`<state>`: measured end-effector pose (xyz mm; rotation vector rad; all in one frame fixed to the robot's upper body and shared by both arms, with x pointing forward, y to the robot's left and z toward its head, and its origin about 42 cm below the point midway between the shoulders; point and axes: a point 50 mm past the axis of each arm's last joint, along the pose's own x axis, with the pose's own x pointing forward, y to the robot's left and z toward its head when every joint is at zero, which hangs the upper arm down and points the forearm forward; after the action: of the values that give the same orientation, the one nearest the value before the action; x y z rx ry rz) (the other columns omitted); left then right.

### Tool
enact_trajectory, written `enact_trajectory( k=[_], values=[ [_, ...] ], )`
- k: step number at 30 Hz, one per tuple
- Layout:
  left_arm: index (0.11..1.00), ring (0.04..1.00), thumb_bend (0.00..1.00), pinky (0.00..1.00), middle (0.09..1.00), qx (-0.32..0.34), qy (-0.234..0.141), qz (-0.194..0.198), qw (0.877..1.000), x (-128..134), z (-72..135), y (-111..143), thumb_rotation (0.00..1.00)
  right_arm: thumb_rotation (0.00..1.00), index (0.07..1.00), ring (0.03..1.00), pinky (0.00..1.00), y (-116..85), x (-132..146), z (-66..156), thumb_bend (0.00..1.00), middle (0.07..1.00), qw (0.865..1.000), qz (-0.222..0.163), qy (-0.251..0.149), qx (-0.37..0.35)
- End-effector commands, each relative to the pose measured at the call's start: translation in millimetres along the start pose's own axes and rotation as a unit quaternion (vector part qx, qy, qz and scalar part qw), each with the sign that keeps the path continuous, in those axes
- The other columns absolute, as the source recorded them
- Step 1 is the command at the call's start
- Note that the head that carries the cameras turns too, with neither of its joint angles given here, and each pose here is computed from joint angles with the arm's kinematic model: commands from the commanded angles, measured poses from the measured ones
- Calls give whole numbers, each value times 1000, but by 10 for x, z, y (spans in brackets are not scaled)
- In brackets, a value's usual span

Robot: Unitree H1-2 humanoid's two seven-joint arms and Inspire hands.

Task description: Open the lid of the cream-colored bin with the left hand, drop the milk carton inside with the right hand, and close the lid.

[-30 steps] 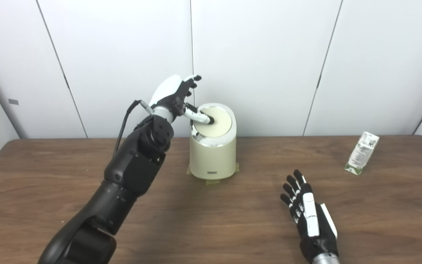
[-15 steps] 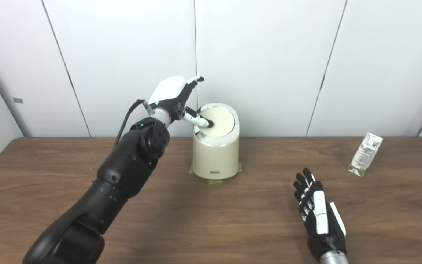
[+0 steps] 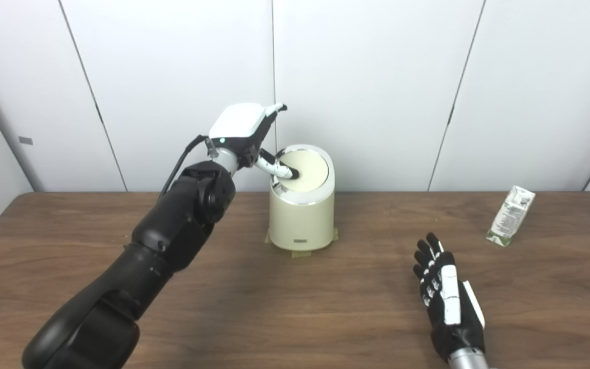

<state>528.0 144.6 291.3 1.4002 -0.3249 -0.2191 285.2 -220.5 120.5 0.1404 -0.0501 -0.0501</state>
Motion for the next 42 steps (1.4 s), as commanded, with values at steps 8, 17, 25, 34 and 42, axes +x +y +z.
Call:
enact_trajectory(
  k=[8,17,25,34,42],
  values=[
    [951,879,987,787,920,47,-7,-10,999,32,81,-23,27,1000,1000,979,984,24,121,176,649,976,998,11,-56,2],
    [967,891,969,799,929,64,-19,-36,997,44,197,-134,35,1000,1000,984,993,66,110,194,640,982,998,6,-55,9],
    [952,884,956,788,917,44,-16,-32,998,52,138,-22,33,1000,1000,994,1000,57,128,197,641,985,998,0,-54,18],
    [911,848,777,715,895,-227,-3,8,974,-160,130,795,142,1000,1000,991,997,-60,117,221,631,994,998,-3,-58,3],
    [854,838,422,775,858,-364,-7,65,929,-590,28,913,439,965,973,958,948,-156,99,257,610,970,998,-21,-63,0]
  ],
)
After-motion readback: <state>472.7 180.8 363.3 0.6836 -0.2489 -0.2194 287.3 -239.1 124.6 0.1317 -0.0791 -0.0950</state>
